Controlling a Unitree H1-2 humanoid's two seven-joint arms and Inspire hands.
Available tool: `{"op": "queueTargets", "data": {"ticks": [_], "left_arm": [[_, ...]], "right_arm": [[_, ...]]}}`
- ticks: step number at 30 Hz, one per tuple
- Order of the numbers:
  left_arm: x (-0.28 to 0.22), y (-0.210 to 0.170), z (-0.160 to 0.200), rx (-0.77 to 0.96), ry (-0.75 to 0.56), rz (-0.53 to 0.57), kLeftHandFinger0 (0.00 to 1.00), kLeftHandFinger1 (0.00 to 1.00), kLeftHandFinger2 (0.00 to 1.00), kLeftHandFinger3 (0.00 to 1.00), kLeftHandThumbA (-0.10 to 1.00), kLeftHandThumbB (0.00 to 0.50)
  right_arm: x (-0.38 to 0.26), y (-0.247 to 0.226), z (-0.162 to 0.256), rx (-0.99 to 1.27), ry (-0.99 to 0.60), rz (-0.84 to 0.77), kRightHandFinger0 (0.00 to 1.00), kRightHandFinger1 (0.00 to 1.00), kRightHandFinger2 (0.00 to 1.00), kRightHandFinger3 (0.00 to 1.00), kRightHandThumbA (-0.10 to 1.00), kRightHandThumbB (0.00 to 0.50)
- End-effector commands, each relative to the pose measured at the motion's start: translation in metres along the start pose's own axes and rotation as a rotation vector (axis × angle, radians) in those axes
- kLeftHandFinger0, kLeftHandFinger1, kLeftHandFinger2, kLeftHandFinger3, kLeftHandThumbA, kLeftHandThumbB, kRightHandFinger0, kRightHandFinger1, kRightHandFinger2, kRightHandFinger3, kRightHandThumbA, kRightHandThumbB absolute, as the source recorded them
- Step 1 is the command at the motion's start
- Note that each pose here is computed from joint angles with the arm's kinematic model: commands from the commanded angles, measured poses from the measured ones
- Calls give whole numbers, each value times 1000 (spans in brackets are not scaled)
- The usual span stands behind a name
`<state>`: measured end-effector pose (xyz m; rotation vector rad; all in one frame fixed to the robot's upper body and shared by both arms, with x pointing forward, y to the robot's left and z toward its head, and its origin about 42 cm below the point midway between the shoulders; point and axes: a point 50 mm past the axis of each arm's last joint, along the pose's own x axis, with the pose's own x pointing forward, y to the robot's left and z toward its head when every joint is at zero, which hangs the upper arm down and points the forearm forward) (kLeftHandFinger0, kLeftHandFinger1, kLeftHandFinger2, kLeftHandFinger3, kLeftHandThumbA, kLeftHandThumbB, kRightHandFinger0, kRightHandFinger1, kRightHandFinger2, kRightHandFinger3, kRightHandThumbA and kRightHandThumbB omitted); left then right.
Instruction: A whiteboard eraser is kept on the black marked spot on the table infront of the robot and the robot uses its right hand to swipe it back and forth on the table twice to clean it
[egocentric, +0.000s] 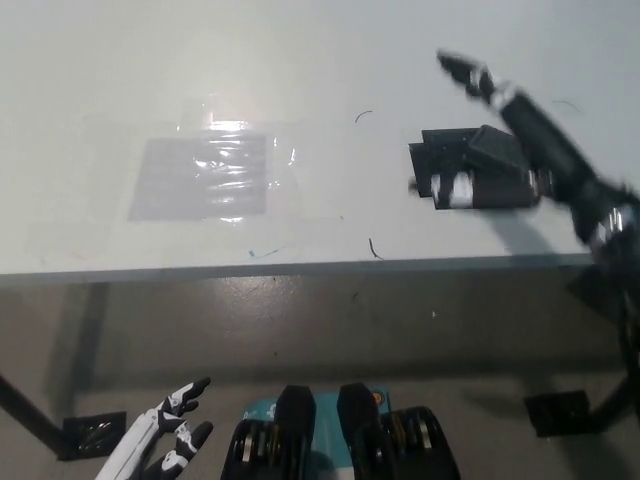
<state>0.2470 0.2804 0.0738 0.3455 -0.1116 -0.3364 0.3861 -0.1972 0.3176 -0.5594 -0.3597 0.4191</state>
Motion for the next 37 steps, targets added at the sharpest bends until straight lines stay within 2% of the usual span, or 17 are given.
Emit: {"op": "queueTargets", "data": {"ticks": [1,2,4,5,6,7,8,9,10,11,12,15,16,20,24,28,37], "left_arm": [[-4,4,6,-2,-34,-7,1000,1000,1000,1000,817,420],[-7,1,5,-5,-31,-9,1000,1000,1000,1000,821,418],[-11,-3,3,-12,-24,-11,1000,1000,1000,1000,822,417],[-12,-4,3,-11,-25,-12,1000,1000,1000,1000,824,416],[-13,-6,2,-12,-24,-13,1000,1000,1000,1000,826,416],[-15,-8,2,-15,-22,-15,1000,1000,1000,1000,827,416],[-15,-8,1,-11,-18,-17,1000,1000,1000,1000,831,416],[-15,-8,1,-10,-18,-18,1000,1000,1000,1000,832,415],[-15,-8,1,-6,-21,-18,1000,1000,1000,1000,841,407],[-13,-7,0,-6,-24,-16,1000,1000,1000,1000,844,408],[-13,-8,-1,-4,-22,-13,1000,1000,1000,1000,856,414],[-14,-9,-1,-4,-22,-14,1000,1000,1000,1000,863,411],[-16,-11,-2,-6,-21,-16,1000,1000,1000,1000,864,409],[-21,-13,-5,-14,-13,-11,1000,1000,1000,1000,861,407],[-22,-12,-5,-10,-9,-10,1000,1000,1000,1000,864,410],[-18,-11,-5,-10,-17,-9,1000,1000,1000,1000,851,407],[-17,-13,-6,-16,-16,-11,1000,1000,1000,1000,846,404]], "right_arm": [[-187,42,116,179,-943,-442,1000,1000,1000,1000,1000,475],[-198,58,116,252,-963,-438,1000,1000,1000,1000,1000,425],[-213,68,112,299,-948,-407,1000,1000,1000,1000,910,422],[-226,83,111,340,-881,-439,1000,1000,1000,1000,1000,493],[-234,92,111,343,-823,-460,1000,1000,1000,1000,1000,440],[-237,94,110,333,-797,-459,1000,1000,1000,1000,1000,420],[-242,94,107,313,-749,-443,1000,1000,1000,1000,1000,364],[-243,94,105,304,-730,-426,1000,1000,1000,1000,1000,355],[-240,93,99,337,-672,-379,1000,1000,1000,1000,946,379],[-235,96,86,359,-618,-372,1000,1000,1000,1000,985,385],[-229,105,63,350,-543,-382,1000,1000,1000,1000,1000,362],[-216,125,15,325,-378,-398,1000,1000,1000,1000,1000,399],[-209,142,-25,393,-248,-391,1000,1000,1000,1000,1000,336],[-200,181,-102,458,15,-298,1000,1000,1000,1000,1000,315],[-208,205,-133,471,154,-238,1000,1000,1000,1000,1000,322],[-203,209,-142,496,169,-225,1000,1000,1000,1000,1000,336],[-196,207,-147,503,172,-231,1000,1000,1000,1000,1000,304]]}}
